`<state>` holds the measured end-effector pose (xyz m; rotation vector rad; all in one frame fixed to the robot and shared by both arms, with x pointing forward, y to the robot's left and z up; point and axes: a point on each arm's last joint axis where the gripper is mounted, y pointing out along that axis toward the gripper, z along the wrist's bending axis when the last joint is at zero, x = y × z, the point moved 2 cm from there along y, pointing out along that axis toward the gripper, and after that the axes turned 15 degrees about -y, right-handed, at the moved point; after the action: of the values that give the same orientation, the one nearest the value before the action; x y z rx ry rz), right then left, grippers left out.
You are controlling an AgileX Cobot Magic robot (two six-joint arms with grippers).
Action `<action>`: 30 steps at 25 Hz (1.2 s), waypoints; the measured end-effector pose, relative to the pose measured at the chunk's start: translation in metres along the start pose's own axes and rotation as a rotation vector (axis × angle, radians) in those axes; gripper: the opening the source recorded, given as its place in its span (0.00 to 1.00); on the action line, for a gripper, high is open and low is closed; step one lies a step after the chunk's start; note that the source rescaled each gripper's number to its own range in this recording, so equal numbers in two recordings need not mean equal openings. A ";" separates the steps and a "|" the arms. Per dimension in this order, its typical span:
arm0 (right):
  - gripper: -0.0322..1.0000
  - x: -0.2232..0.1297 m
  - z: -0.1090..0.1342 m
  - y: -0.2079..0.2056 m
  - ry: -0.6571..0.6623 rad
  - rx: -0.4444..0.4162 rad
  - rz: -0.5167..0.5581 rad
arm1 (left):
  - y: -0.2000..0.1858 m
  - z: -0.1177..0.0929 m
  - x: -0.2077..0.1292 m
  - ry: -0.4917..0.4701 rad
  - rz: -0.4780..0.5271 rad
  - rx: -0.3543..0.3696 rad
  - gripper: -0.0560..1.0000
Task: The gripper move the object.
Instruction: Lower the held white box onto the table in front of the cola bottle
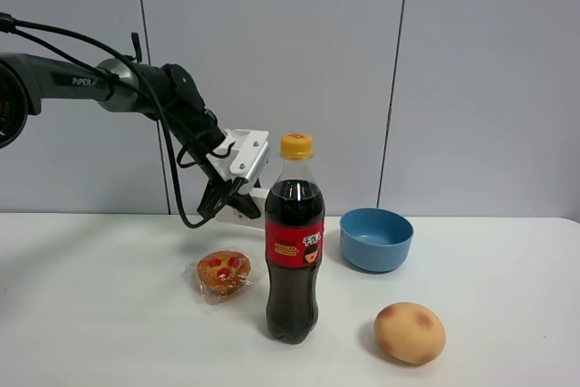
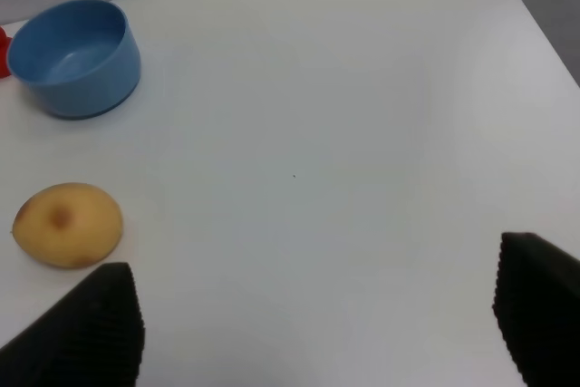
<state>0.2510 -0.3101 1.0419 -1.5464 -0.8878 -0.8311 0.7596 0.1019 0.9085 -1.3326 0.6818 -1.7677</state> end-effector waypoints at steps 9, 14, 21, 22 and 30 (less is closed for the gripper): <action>1.00 0.000 0.000 0.000 0.000 0.000 0.000 | -0.050 0.020 0.020 -0.126 0.098 0.046 0.05; 1.00 0.000 0.000 0.000 0.000 0.000 0.000 | -0.087 0.038 0.034 -0.204 0.085 0.169 0.05; 1.00 0.000 0.000 0.000 0.000 0.000 0.000 | -0.171 0.048 0.075 -0.288 -0.015 0.348 0.05; 1.00 0.000 0.000 0.000 0.000 0.000 0.000 | -0.184 0.048 0.081 -0.307 -0.030 0.368 0.05; 1.00 0.000 0.000 0.000 0.000 0.000 0.000 | -0.306 0.020 0.144 -0.339 -0.117 0.594 0.05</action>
<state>0.2510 -0.3101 1.0419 -1.5464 -0.8878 -0.8311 0.6763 0.1445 1.2340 -1.2155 -0.1114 -1.5991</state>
